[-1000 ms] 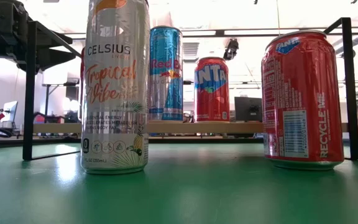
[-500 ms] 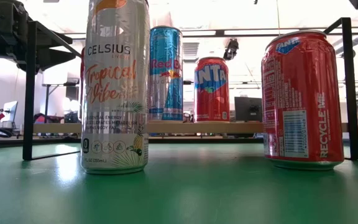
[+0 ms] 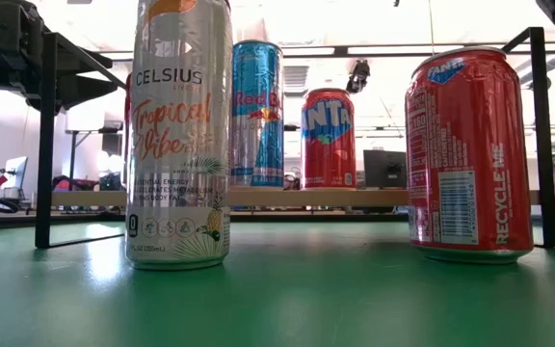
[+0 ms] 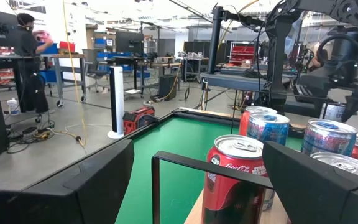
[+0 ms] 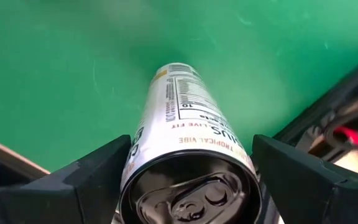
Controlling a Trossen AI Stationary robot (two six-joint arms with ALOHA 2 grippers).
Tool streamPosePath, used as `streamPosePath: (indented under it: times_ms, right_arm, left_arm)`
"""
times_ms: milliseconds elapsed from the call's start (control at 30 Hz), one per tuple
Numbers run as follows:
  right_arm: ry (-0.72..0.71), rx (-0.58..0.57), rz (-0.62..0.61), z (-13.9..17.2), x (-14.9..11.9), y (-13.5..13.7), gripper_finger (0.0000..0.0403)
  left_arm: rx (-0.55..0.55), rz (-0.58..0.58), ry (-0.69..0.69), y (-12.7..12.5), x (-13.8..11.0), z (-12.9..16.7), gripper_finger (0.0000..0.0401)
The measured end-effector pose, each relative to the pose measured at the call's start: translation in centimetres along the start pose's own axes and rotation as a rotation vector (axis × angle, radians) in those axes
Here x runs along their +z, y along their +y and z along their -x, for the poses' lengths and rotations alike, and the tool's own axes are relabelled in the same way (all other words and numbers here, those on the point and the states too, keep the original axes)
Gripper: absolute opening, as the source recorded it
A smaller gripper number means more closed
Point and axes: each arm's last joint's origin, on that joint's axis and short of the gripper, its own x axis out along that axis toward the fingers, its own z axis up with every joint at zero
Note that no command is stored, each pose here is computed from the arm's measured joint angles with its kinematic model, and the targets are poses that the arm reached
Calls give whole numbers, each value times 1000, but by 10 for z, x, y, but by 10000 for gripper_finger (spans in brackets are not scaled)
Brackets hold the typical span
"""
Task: Place canned beverage on shelf
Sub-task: Put the right white soda can on the shelf
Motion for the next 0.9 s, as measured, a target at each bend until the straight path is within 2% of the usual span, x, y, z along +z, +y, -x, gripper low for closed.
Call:
streamPosePath:
  times_ms: [167, 400, 533, 733, 900]
  right_arm:
    - [0, 3, -214, 3, 0, 0, 318]
    - [16, 49, -672, 9, -1, 5, 254]
    - [48, 110, -769, 9, -3, 12, 251]
    - [67, 124, -1037, 11, -3, 14, 251]
    - [80, 134, -1144, 10, -3, 17, 256]
  left_arm:
    - [0, 0, 0, 0, 0, 0, 340]
    - [0, 0, 0, 0, 0, 0, 340]
    - [0, 0, 0, 0, 0, 0, 340]
    - [0, 0, 0, 0, 0, 0, 340]
    - [0, 0, 0, 0, 0, 0, 340]
